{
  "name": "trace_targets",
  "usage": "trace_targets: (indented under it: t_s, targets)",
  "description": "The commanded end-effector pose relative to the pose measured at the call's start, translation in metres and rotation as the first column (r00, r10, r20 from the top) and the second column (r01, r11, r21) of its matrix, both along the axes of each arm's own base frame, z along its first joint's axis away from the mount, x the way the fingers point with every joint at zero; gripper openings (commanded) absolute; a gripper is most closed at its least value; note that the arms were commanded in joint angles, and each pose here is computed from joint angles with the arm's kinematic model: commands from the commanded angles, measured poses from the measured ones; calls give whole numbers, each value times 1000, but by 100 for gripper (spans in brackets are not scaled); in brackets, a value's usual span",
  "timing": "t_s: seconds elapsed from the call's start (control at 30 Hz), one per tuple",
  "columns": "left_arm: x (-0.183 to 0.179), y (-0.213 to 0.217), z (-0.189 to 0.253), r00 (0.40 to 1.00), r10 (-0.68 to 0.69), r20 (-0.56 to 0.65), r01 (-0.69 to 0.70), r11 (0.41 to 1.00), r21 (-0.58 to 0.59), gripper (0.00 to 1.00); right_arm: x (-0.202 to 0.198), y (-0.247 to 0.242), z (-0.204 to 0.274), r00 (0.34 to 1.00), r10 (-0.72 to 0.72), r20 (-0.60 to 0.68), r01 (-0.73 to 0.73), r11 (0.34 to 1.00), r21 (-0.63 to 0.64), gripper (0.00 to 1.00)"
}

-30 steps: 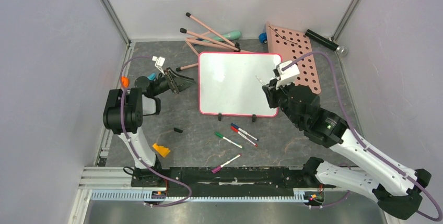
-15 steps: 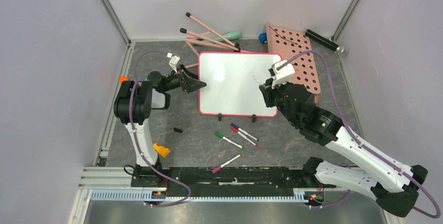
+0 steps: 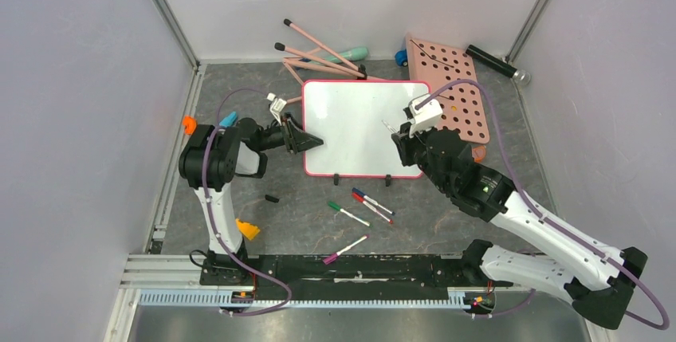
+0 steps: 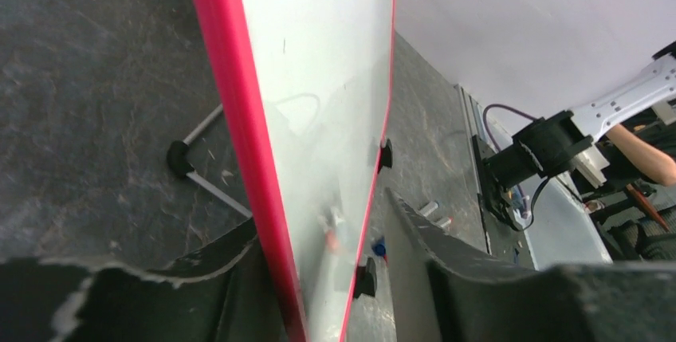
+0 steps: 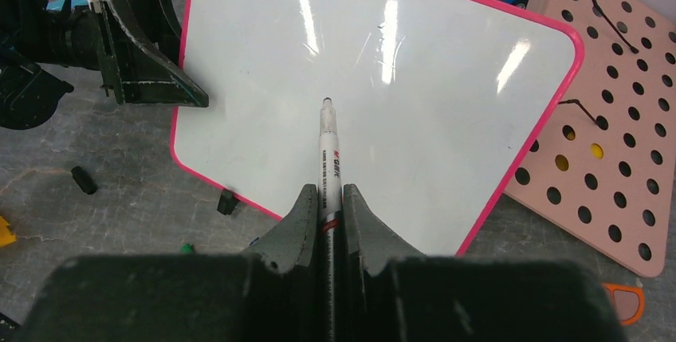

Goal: Write a sentence on the whiteboard

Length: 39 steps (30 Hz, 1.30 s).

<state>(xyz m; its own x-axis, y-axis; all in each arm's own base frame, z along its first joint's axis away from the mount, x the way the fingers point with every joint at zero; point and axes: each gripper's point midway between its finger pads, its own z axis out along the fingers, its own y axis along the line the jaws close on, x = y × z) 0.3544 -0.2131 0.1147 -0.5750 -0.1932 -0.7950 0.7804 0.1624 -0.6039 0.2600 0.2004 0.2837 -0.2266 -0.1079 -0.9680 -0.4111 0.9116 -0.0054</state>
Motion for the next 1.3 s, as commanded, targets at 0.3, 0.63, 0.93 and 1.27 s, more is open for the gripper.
trace_targets:
  t_s: [0.3, 0.63, 0.93, 1.27]
  targets:
    - [-10, -9, 11, 972, 94, 216, -99, 995, 12, 24, 8, 41, 15, 996, 89, -5, -87, 988, 124, 0]
    - [-14, -18, 7, 979, 41, 200, -45, 999, 15, 24, 23, 78, 18, 990, 133, -44, -124, 978, 171, 0]
    - [-11, -17, 1, 981, 78, 178, -81, 997, 14, 2, 48, 105, 19, 991, 103, -82, -85, 977, 195, 0]
    - [-15, -21, -1, 980, 62, 188, -67, 998, 20, 2, 75, 137, 21, 993, 84, -83, -67, 980, 185, 0]
